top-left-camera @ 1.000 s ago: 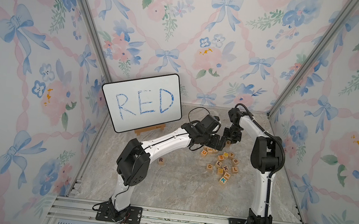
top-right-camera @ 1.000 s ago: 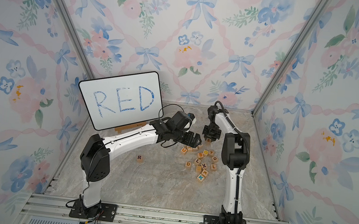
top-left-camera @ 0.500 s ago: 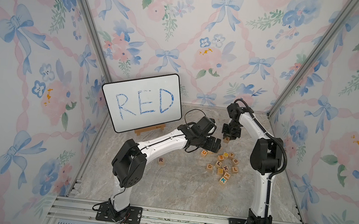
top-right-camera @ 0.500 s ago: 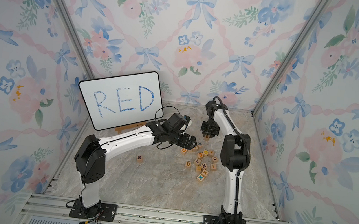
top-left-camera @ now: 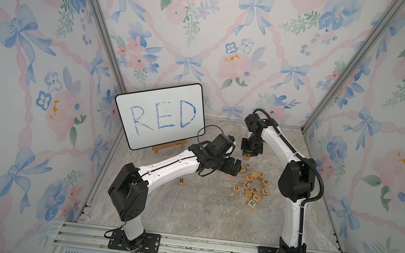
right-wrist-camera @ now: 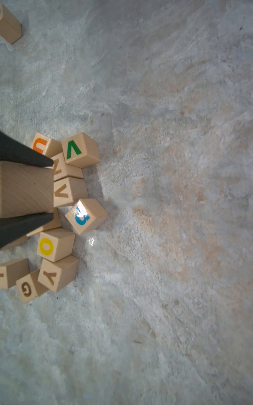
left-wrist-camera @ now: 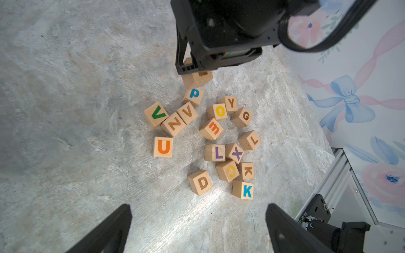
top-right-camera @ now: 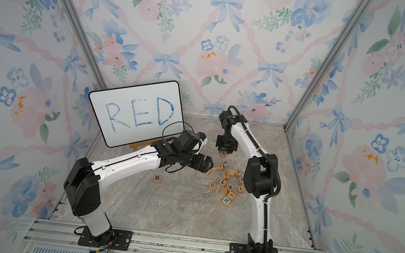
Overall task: Assemble the uppercase word "red" with letter blocks
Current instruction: Pick up the letter block from the center of the board.
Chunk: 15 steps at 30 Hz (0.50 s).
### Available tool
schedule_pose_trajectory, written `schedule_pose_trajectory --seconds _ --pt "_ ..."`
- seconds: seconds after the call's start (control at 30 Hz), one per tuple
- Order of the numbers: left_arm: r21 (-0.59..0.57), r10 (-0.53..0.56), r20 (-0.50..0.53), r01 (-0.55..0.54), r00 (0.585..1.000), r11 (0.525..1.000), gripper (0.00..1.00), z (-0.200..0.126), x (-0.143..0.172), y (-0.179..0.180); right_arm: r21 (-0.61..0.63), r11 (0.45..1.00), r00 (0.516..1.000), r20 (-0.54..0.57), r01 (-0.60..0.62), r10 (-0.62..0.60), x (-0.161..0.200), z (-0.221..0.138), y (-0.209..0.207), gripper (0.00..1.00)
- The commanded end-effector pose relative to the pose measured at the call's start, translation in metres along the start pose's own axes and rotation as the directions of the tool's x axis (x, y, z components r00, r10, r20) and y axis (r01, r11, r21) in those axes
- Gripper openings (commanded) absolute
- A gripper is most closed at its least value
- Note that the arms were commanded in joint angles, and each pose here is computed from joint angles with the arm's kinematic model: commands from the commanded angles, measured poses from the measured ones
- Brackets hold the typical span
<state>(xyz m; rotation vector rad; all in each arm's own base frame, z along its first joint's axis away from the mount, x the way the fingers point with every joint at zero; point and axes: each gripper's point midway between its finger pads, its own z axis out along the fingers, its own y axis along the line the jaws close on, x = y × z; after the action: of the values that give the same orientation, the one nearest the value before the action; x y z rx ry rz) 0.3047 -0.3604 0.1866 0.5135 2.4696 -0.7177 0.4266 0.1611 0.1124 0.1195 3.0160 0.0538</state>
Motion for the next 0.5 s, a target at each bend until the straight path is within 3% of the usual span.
schedule_pose_trajectory --seconds 0.0,0.47 --pt "-0.019 0.02 0.014 -0.02 1.0 1.0 0.98 -0.013 0.004 0.008 -0.016 1.0 0.999 0.032 0.0 0.0 0.009 -0.029 0.013 0.21" --pt "-0.07 -0.016 0.025 0.017 1.0 0.997 0.98 -0.045 0.042 0.034 -0.05 0.997 0.998 0.021 0.063 -0.062 0.048 -0.029 0.077 0.21"
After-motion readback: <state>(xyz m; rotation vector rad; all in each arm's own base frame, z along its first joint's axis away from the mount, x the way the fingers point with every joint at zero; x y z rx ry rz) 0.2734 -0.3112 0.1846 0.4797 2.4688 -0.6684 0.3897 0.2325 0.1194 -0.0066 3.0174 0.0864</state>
